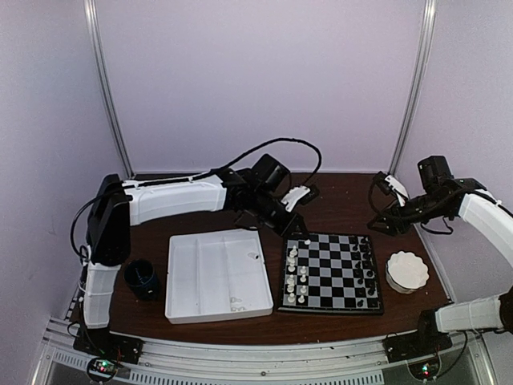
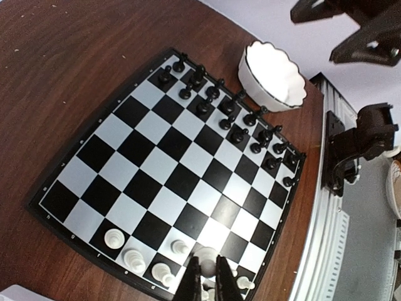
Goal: Set up the chess pieces on the board
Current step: Place the pawn on d2.
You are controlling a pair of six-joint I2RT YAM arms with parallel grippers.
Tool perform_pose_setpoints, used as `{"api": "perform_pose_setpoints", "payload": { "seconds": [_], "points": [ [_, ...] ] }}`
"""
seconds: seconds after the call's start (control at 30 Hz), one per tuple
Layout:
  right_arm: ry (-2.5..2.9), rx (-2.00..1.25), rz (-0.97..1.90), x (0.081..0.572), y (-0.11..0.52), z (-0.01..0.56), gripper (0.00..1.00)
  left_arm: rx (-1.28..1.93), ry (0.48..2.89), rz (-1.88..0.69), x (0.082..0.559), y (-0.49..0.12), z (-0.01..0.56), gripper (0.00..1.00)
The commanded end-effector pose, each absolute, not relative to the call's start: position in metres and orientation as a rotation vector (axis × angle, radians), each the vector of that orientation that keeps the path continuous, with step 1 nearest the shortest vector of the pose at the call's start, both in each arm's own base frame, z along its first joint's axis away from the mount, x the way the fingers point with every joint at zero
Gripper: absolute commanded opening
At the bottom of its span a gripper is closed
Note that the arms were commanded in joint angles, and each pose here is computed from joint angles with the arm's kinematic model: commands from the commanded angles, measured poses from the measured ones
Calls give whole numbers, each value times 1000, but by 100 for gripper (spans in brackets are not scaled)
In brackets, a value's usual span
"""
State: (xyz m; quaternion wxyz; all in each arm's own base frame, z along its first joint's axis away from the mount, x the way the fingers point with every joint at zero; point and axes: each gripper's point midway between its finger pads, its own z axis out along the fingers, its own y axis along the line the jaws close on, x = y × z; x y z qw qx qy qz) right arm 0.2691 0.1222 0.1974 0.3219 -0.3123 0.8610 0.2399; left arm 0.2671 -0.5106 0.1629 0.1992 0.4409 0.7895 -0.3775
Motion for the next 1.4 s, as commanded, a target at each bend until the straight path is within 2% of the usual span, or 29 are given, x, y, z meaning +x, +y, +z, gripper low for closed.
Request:
{"api": "perform_pose_setpoints", "payload": {
  "seconds": [0.0,0.37,0.63,1.37],
  "points": [
    [2174,-818,607,280,123,214,52,1331,2156,-907,268,-525,148,4],
    [2172,-835,644,277,127,212,53,1369,2218,-743,289,-538,100,5],
    [2172,-843,660,276,129,212,53,1489,2188,-623,287,-537,81,5],
    [2170,-853,678,276,131,211,53,1600,2187,-591,273,-532,59,6]
  ]
}}
